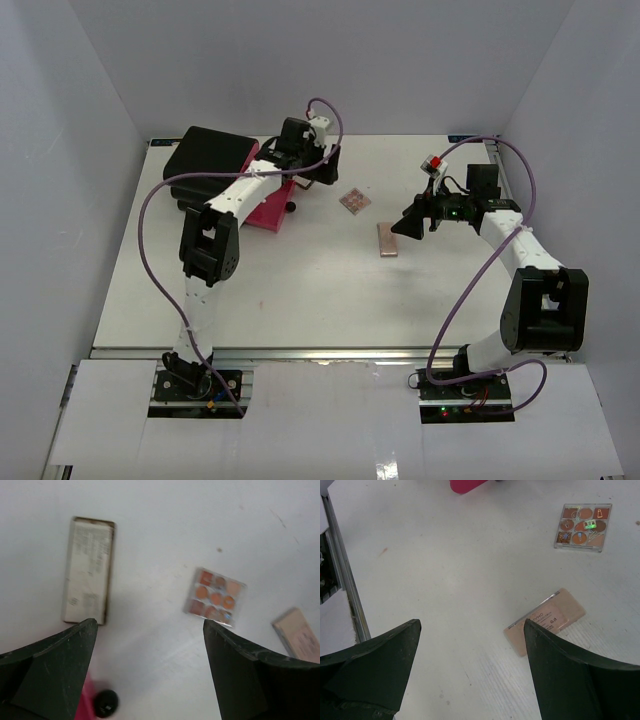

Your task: Organize the makeup

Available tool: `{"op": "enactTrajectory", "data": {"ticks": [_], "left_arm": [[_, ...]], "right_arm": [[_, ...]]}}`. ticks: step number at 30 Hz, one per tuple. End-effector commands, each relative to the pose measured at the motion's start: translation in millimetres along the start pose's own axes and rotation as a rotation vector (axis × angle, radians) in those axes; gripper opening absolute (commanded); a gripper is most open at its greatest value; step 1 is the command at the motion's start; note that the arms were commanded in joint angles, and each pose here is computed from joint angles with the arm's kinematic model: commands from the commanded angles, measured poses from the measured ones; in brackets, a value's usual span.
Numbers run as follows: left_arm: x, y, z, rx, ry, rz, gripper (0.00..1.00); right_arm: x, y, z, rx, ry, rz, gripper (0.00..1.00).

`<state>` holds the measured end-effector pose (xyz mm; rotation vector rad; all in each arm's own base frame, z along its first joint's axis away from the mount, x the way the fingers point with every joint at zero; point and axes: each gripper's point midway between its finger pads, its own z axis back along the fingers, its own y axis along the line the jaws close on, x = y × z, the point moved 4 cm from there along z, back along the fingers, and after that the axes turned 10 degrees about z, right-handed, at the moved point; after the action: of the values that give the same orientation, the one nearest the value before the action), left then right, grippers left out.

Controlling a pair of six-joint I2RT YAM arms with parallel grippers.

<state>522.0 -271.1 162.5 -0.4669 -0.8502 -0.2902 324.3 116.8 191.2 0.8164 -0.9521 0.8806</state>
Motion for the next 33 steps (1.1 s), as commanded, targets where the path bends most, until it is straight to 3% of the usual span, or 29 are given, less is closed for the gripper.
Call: {"op": "enactTrajectory", "data": {"ticks": [1, 7, 18, 33], "left_arm": [[26.4, 24.2, -11.7, -0.013, -0.052, -0.042, 0.98], [21.2, 59.7, -42.4, 0.024, -0.072, -0.033, 0.98], [0.3, 68.6, -71.2, -0.003, -0.058, -0.024, 0.98], [-31.1, 63.8, -99.6, 0.129, -0.031, -0.097, 0.79]], "right_arm": [[9.4, -6.6, 1.9, -0.005, -0.01, 0.029, 0.9], [8.9, -6.3, 1.1, 0.005, -0.012, 0.024, 0.9], [1.9, -16.0, 5.4, -0.009, -0.006, -0.004, 0.9], [1.9, -17.4, 8.2, 0.004, -0.02, -0.019, 0.9]]}}
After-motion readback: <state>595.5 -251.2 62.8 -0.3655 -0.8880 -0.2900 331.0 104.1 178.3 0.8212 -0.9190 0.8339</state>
